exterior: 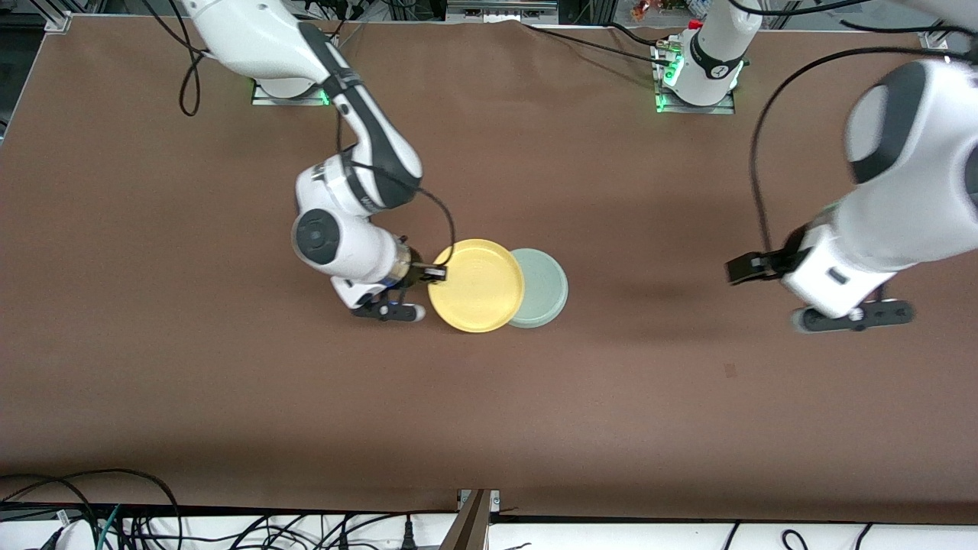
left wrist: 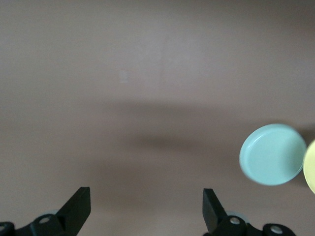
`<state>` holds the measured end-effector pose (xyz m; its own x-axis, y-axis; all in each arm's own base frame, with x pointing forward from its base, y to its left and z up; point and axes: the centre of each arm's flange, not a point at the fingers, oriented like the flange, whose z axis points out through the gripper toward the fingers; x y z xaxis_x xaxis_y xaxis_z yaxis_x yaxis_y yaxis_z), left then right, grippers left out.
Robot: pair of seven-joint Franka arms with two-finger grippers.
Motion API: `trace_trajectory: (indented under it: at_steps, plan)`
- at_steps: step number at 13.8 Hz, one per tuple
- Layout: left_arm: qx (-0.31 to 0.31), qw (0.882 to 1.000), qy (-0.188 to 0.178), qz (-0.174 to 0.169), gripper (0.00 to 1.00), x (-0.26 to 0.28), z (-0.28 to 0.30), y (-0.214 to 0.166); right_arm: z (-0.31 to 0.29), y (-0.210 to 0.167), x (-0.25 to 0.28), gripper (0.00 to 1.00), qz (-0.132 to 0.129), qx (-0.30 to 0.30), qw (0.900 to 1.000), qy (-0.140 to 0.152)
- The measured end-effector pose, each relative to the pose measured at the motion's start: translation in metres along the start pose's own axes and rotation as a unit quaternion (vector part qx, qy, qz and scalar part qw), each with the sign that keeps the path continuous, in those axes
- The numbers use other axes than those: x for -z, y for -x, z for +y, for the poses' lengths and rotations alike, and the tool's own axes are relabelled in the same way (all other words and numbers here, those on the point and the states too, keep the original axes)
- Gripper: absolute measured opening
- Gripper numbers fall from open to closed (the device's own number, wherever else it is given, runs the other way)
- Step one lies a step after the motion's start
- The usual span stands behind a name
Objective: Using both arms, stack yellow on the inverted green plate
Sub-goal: 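Carry the yellow plate onto the green plate while the left gripper withdraws, then release the yellow plate on the green plate with the right gripper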
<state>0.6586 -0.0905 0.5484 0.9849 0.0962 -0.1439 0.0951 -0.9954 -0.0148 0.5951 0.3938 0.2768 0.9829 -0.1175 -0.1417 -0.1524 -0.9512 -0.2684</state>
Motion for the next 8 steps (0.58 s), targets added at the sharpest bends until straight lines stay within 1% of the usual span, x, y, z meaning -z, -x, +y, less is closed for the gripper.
trace_trajectory:
  at_steps: [2,3,5,8]
  plan:
    - [-0.001,1.000,0.003,-0.017,1.00,0.011,-0.029,0.010,-0.027,0.019,-0.037,0.03,0.027,-0.012,1.000,-0.008]
    - [-0.005,1.000,0.005,-0.016,1.00,0.016,-0.037,0.016,-0.036,0.026,-0.055,0.03,0.036,-0.015,0.999,-0.011]
    - [-0.009,1.000,0.008,-0.002,1.00,0.027,-0.046,0.034,-0.041,0.034,-0.077,0.03,0.042,-0.015,0.999,-0.010]
    - [-0.021,0.999,0.013,0.035,1.00,0.018,-0.080,0.058,-0.040,0.034,-0.081,0.03,0.041,-0.015,0.999,-0.008]
